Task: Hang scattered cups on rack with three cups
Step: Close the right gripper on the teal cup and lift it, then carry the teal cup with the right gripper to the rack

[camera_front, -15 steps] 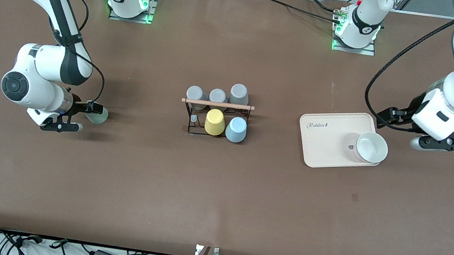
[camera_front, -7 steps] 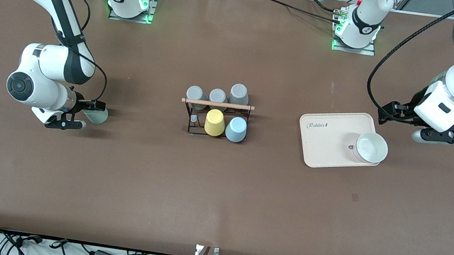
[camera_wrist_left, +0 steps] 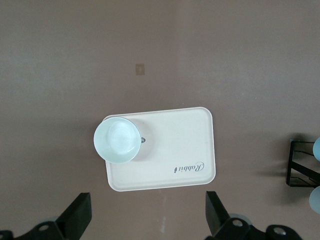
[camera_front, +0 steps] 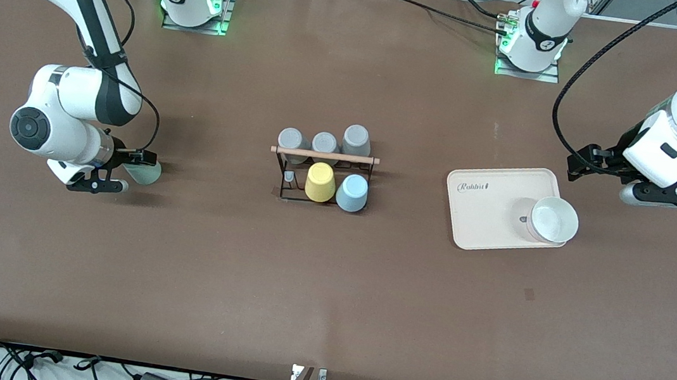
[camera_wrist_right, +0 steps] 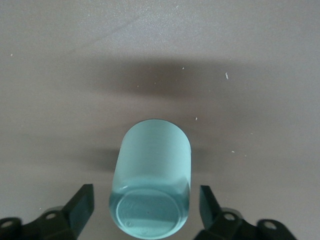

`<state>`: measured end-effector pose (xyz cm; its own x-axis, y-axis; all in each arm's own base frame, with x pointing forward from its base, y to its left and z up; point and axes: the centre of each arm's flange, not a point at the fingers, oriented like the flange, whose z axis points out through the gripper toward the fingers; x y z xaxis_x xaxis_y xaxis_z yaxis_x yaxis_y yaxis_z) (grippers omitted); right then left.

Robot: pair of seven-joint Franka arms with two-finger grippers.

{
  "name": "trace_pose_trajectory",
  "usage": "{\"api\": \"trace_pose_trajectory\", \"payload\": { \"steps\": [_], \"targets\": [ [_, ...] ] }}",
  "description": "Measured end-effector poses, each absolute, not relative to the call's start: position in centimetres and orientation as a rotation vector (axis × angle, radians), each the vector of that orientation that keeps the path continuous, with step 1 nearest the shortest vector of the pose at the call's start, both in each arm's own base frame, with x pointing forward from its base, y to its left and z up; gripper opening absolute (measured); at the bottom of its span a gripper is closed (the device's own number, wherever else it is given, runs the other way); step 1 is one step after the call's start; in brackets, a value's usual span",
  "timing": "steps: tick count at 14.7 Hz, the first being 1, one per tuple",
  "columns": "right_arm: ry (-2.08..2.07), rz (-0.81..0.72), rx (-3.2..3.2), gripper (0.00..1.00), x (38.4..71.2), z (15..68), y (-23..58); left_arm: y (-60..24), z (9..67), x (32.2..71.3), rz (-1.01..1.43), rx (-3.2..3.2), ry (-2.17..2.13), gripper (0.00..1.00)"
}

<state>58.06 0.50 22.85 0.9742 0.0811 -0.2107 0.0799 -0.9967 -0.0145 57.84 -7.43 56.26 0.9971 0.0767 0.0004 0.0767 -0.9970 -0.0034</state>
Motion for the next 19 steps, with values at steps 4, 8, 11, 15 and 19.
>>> {"api": "trace_pose_trajectory", "payload": {
  "steps": [4, 8, 11, 15, 19],
  "targets": [
    [-0.124, 0.313, -3.118, 0.85, 58.2, 22.3, 0.4, -6.2, 56.3, 58.0, -0.009, -3.135, -0.153, 1.0],
    [-0.123, 0.314, -3.118, 0.74, 58.2, 22.1, 0.4, -5.6, 56.4, 57.9, 0.007, -3.132, -0.169, 1.0],
    [-0.123, 0.308, -3.119, 0.66, 58.4, 22.8, 0.4, -5.5, 56.6, 57.8, 0.003, -3.133, -0.17, 1.0],
    [-0.173, 0.35, -3.101, 0.66, 61.1, 27.8, 2.5, -5.1, 56.6, 57.8, 0.003, -3.134, -0.183, 1.0],
    [-0.224, 0.251, -3.102, 0.66, 63.9, 37.4, 12.7, -4.9, 56.6, 57.8, 0.003, -3.135, -0.19, 1.0]
  ]
}}
